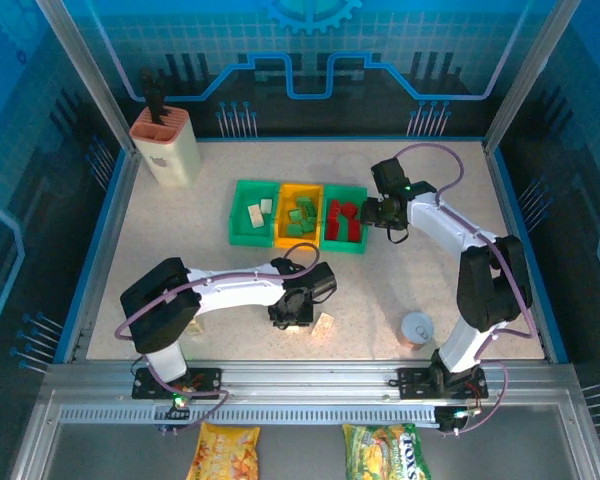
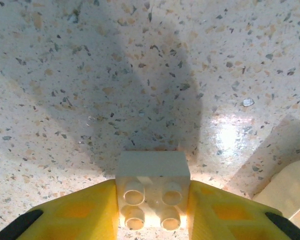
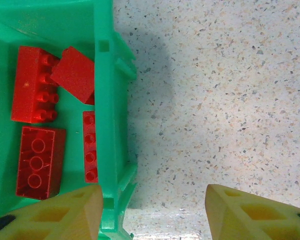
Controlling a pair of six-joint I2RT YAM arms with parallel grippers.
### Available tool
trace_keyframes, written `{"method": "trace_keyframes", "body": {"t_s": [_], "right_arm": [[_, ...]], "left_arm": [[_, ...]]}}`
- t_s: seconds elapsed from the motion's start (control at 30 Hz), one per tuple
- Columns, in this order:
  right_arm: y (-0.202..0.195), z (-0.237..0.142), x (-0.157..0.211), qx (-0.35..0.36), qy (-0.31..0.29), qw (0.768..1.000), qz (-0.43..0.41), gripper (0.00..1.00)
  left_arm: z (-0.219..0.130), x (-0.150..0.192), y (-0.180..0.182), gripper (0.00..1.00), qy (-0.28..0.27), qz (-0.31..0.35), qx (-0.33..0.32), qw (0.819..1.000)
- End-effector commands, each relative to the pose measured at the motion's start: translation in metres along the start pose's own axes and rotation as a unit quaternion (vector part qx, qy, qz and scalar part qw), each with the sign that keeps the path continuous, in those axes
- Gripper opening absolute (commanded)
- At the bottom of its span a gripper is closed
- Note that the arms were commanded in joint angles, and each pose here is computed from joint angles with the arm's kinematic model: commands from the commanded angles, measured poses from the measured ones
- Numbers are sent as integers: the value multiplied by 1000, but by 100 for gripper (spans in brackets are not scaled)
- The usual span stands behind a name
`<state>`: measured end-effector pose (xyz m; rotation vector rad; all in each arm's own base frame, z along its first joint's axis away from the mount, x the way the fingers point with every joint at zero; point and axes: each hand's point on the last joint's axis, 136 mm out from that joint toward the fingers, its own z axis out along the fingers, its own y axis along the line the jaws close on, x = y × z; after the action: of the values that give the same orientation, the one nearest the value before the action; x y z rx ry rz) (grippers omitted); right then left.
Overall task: Sort the legos into containers by color
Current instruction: Pick up the lego from the middle-left of the table.
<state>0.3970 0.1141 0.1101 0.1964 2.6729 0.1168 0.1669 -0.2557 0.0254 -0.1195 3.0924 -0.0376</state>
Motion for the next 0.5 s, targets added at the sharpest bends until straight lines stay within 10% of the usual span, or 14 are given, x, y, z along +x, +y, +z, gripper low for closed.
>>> {"method": "trace_keyframes", "body": {"t_s": [0.0,0.47], "right_arm": [[-2,-10,-6,-11,-13,1000,5,57],[-10,-15,0,3,-8,1000,8,56]], "left_arm": [[-5,-1,2,37,-5,5,-15,1000],[-26,-28,11,36,-25,21,-14,999]]}}
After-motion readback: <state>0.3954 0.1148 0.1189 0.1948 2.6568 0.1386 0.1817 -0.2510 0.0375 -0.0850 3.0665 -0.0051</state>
